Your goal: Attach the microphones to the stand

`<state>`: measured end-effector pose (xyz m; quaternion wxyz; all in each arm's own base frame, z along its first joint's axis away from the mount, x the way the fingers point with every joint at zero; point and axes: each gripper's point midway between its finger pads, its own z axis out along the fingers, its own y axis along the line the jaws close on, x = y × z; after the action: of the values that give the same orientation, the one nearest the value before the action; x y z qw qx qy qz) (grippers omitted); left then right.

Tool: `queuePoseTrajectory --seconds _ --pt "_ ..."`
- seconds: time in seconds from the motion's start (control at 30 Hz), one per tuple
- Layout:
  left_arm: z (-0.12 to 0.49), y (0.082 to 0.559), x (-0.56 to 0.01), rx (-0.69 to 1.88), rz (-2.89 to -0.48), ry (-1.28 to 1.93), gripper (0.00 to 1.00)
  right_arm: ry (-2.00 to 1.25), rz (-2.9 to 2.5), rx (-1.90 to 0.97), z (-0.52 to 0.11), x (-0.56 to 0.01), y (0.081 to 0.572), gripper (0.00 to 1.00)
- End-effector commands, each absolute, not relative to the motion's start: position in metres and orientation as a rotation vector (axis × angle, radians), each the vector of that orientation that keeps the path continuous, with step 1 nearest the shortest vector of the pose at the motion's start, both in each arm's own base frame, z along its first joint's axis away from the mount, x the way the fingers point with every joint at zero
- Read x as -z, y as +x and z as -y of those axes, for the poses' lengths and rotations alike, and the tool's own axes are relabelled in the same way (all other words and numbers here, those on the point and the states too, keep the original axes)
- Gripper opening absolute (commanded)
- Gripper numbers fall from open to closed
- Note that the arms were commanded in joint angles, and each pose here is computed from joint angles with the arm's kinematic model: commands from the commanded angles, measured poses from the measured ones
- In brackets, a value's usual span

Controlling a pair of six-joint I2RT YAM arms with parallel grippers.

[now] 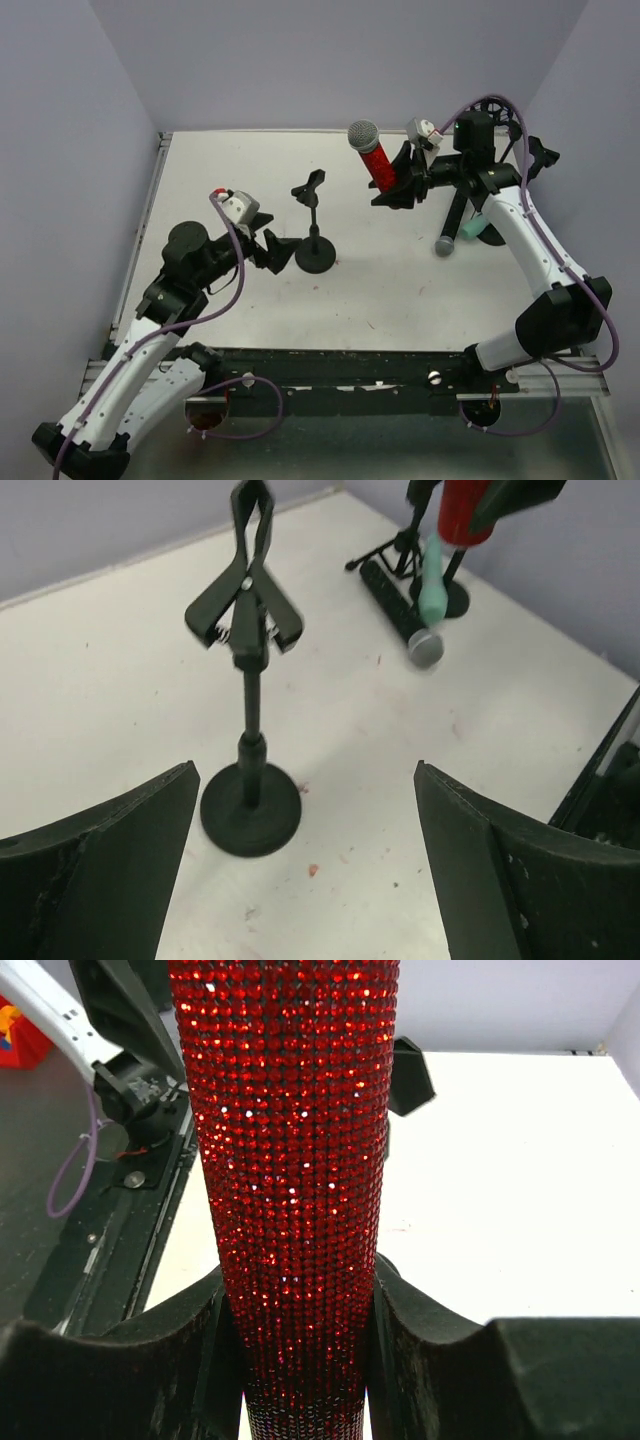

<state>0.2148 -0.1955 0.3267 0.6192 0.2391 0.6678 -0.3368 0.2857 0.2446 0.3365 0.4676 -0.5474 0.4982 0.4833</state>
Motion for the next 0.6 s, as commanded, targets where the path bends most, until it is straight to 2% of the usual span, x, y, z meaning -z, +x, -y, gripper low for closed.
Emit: queuePoseTrajectory --seconds 0.0,0.17,0.57 --pt "0.191 0.229 -0.291 0.730 -1.547 0.692 0.96 -1.346 -1.184 -1.172 -0.253 -0.336 0.305 0.07" --pt "0.201 0.233 -0.300 0.701 -1.296 0.812 0.98 -1.339 -1.196 -1.196 -0.253 -0.321 0.299 0.07" --pt "0.206 0.272 -0.327 0.672 -1.157 0.690 0.98 -1.329 -1.206 -1.270 -0.255 -0.312 0.293 0.07"
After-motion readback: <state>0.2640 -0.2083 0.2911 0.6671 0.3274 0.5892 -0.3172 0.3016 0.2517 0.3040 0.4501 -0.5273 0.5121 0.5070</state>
